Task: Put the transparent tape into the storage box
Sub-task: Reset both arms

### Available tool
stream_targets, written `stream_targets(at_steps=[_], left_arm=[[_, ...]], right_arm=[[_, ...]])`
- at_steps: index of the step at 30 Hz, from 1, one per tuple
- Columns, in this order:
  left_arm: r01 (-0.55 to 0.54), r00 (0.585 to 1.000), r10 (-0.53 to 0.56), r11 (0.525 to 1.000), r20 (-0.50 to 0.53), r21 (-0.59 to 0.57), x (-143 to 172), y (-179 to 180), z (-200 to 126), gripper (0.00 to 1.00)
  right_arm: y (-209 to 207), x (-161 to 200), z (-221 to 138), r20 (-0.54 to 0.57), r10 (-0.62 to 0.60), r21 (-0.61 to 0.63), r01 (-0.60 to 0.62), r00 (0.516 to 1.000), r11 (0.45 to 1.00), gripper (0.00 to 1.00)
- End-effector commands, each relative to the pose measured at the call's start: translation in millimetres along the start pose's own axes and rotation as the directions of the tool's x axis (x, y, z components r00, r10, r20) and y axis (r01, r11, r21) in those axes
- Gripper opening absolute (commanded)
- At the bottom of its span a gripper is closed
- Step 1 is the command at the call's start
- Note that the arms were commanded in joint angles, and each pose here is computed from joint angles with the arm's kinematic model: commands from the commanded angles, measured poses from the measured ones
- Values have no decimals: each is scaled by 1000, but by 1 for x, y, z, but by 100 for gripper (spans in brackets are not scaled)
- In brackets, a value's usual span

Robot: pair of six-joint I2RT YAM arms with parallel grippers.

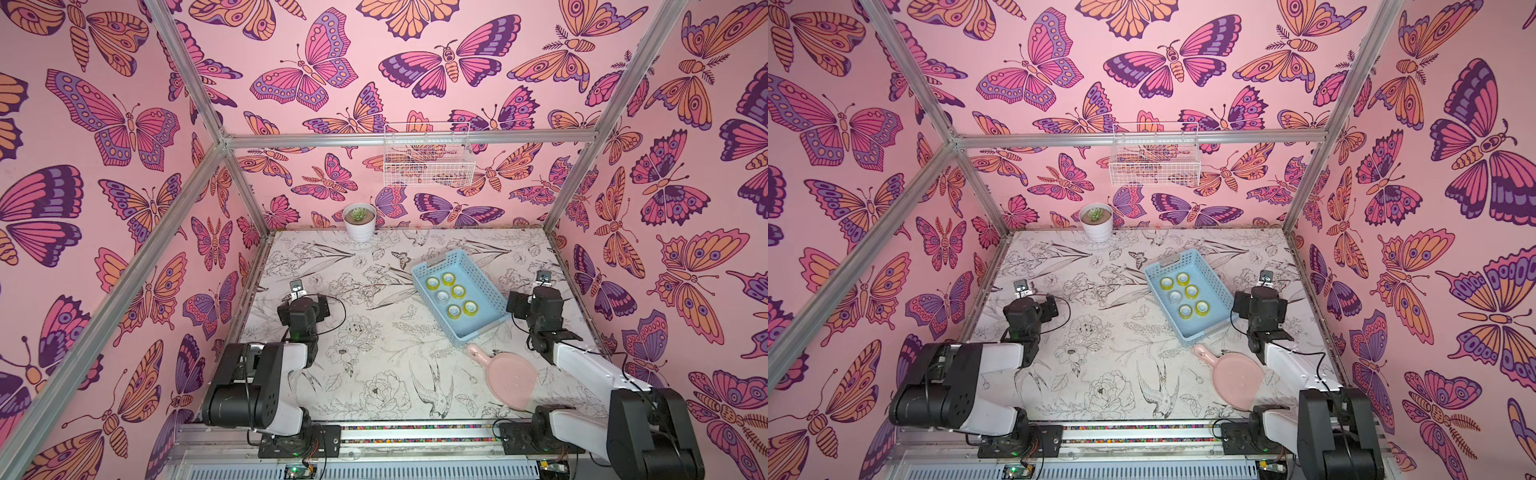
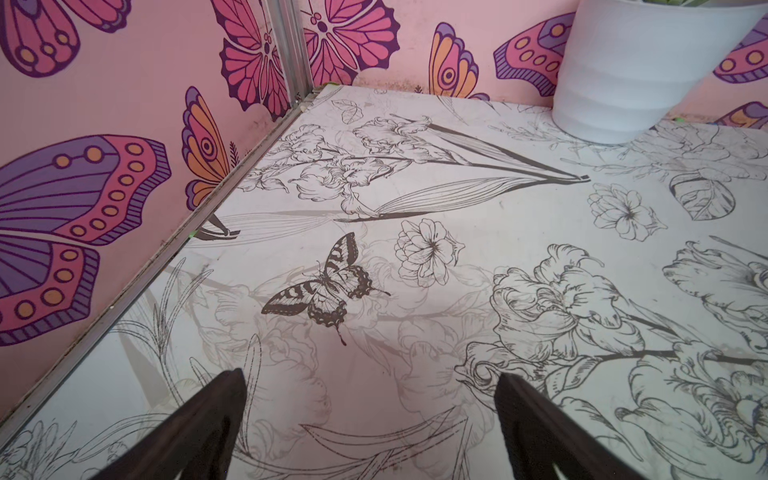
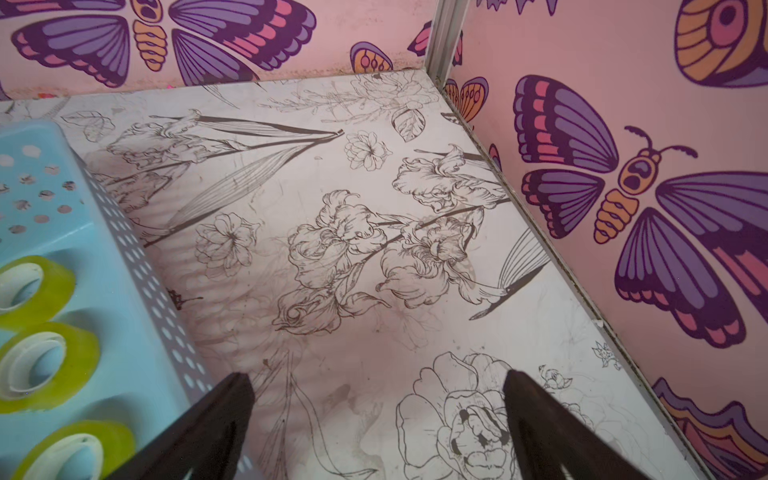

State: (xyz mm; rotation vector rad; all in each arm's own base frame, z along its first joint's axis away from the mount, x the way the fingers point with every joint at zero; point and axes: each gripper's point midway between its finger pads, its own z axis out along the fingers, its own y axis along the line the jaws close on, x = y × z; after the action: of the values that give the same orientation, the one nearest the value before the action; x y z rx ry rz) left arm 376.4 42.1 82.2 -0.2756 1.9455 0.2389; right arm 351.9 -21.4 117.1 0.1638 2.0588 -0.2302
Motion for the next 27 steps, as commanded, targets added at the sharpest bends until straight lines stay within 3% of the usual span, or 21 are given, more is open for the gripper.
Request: stream_targets(at_steps=[1, 12, 16, 27], left_arm=[[10, 997, -11, 1000, 80, 15, -15, -2, 1, 100], [47, 993, -46, 999, 108, 0, -21, 5, 2, 100], [47, 994, -46, 999, 100, -8, -19, 6, 2, 100], [41, 996, -39, 999, 76, -21, -14, 7, 4, 100]], right_arm=[[-5, -12, 9, 107, -14, 15, 12, 994, 1000, 99], [7, -2, 38, 200, -7, -42, 16, 980, 999, 99], [8, 2, 41, 139, -15, -55, 23, 990, 998, 99], [8, 2, 42, 138, -13, -53, 20, 990, 998, 99]])
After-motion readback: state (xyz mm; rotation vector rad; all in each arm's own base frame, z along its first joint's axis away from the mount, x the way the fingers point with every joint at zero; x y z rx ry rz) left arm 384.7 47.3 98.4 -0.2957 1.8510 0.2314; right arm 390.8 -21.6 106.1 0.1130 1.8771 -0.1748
